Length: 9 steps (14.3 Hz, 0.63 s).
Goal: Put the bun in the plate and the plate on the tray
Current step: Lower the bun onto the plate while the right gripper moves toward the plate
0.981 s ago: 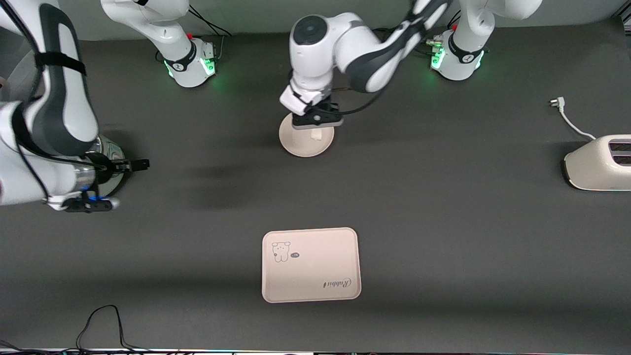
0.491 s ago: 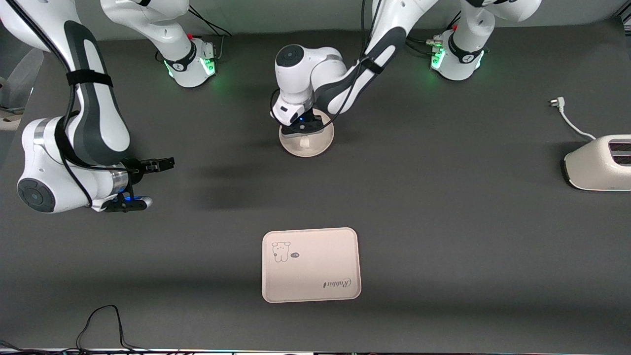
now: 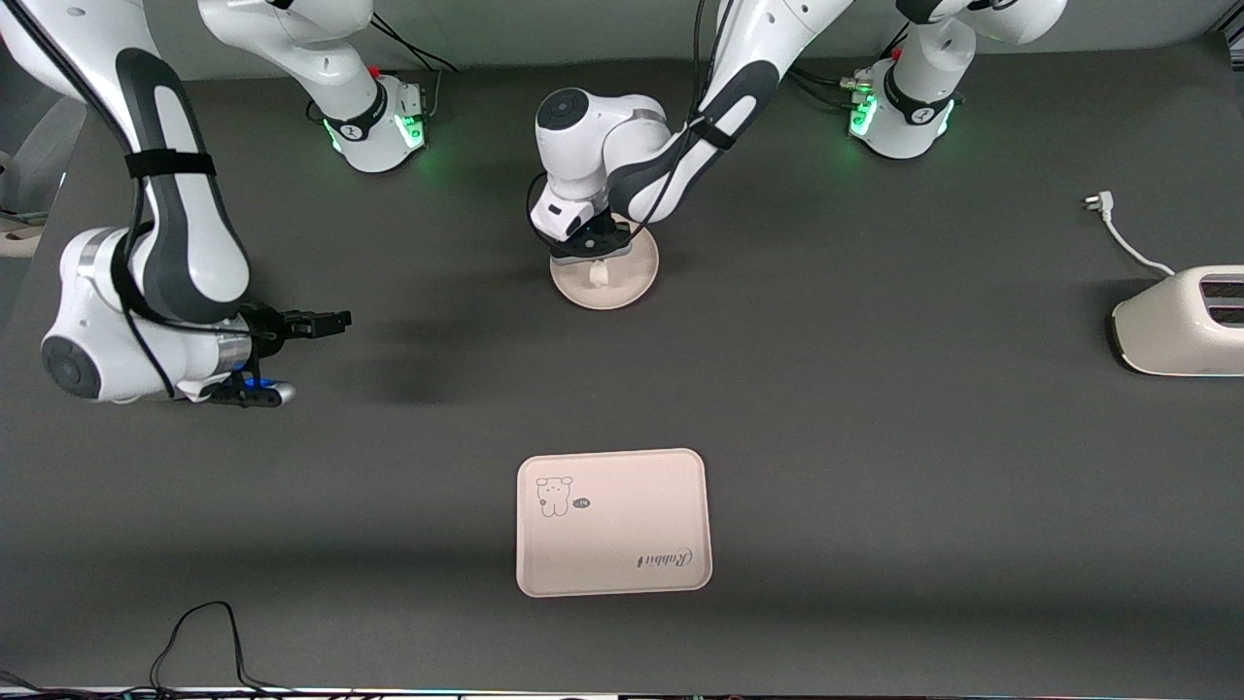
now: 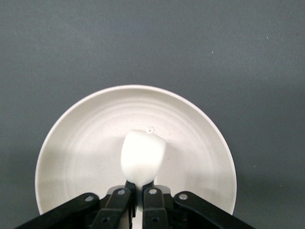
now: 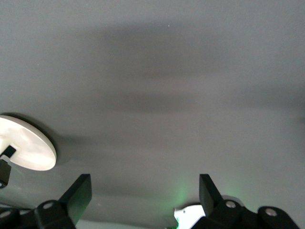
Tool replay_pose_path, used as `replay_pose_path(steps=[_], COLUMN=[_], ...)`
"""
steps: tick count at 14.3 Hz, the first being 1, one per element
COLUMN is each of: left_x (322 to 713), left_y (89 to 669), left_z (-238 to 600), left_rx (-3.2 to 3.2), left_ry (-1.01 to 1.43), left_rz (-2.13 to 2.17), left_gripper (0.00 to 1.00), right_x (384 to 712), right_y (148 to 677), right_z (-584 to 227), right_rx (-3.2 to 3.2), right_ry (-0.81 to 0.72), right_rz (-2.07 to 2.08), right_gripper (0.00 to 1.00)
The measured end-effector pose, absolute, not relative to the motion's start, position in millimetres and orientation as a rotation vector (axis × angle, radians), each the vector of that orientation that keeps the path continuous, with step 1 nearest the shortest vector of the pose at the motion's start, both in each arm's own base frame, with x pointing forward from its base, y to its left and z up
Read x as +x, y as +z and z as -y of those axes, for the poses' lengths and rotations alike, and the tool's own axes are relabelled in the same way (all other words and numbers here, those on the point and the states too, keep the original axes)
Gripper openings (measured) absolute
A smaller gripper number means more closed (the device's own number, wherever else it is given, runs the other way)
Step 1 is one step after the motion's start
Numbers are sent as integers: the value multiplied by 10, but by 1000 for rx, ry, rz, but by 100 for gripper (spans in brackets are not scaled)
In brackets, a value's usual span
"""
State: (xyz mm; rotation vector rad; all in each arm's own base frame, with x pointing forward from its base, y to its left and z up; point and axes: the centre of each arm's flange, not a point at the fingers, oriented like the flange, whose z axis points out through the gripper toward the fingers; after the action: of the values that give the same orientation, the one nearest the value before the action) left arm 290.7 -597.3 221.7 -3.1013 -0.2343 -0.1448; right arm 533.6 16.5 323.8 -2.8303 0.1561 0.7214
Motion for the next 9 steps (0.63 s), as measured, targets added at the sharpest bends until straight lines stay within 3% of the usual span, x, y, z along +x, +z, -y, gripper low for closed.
replay_pose_path(steps=[1,3,9], left_x=[2872,2816,2825], left_y=[2177,2096,2054], left_z=[5983,5994,5988], left_rx=[-3097,-3088,-3081], left_ry=[-144,-137,-156], left_rz=[231,223,221], left_gripper=[13,26,89], right_x=[5239,5052,4795], right_y=[3223,3180,2996], right_z=[-166,-179,-730], right_rx=[-2822,-2813,-2791], right_ry=[687,621,573], right_rz=[-175,-206,-182], right_gripper=[100,100,100])
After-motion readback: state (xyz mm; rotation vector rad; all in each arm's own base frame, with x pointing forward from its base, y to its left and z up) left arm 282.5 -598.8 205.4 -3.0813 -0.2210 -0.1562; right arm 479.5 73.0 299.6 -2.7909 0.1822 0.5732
